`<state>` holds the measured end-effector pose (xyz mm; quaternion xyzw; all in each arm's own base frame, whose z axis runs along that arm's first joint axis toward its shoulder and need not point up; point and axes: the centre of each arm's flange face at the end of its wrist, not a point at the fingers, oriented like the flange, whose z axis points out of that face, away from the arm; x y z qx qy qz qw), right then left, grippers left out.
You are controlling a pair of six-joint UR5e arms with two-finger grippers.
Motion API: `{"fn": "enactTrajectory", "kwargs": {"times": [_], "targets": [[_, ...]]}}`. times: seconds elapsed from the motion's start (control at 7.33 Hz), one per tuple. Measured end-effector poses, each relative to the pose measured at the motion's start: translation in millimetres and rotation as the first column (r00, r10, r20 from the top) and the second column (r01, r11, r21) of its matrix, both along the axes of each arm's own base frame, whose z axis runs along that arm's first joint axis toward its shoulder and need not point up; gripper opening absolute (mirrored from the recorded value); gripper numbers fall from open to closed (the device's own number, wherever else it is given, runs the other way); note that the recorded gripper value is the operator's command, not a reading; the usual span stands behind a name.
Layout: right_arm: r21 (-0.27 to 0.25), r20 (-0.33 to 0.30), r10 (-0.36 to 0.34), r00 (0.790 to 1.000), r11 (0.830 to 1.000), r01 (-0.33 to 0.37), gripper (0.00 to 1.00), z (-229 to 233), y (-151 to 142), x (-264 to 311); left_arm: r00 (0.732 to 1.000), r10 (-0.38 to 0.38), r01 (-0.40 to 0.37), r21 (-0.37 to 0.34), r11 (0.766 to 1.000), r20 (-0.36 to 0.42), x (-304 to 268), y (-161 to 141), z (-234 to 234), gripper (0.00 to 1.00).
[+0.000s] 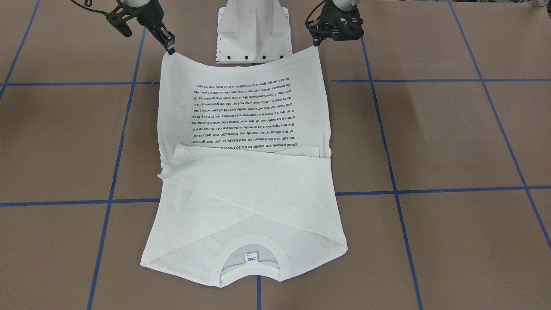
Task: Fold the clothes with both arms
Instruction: 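Grip both hem corners nearest the robot with both grippers, then lift both hem corners and fold them toward the collar with both grippers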
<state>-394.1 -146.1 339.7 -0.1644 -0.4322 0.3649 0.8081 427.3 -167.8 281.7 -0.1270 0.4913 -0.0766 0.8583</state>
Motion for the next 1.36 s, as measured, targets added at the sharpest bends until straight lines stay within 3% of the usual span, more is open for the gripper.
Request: {"fn": "enactTrajectory", "kwargs": {"times": [0.27, 0.41, 0.68, 0.95, 1.36], "targets": [[0.000, 0.042, 0.029, 0.999, 1.000, -0.029, 0.00, -20, -9, 17, 0.999, -0.021, 0.021, -0.008, 1.000, -0.039, -15, -4, -17, 0.00], [0.004, 0.044, 0.083, 0.996, 0.997, -0.083, 0.00, -24, -30, 28, 0.997, -0.060, 0.061, 0.007, 0.998, -0.057, -24, -23, -24, 0.00], [0.068, 0.019, 0.173, 0.985, 0.982, -0.174, 0.00, -28, -86, 46, 0.983, -0.147, 0.162, 0.145, 0.976, -0.111, -41, -93, -44, 0.00], [0.170, -0.027, 0.190, 0.981, 0.968, -0.183, 0.00, -27, -162, 46, 0.962, -0.246, 0.268, 0.227, 0.936, -0.122, -35, -175, -58, 0.00], [0.212, -0.091, 0.184, 0.979, 0.964, -0.162, 0.00, -30, -281, 43, 0.943, -0.323, 0.330, 0.332, 0.884, -0.077, -32, -274, -44, 0.00]]}}
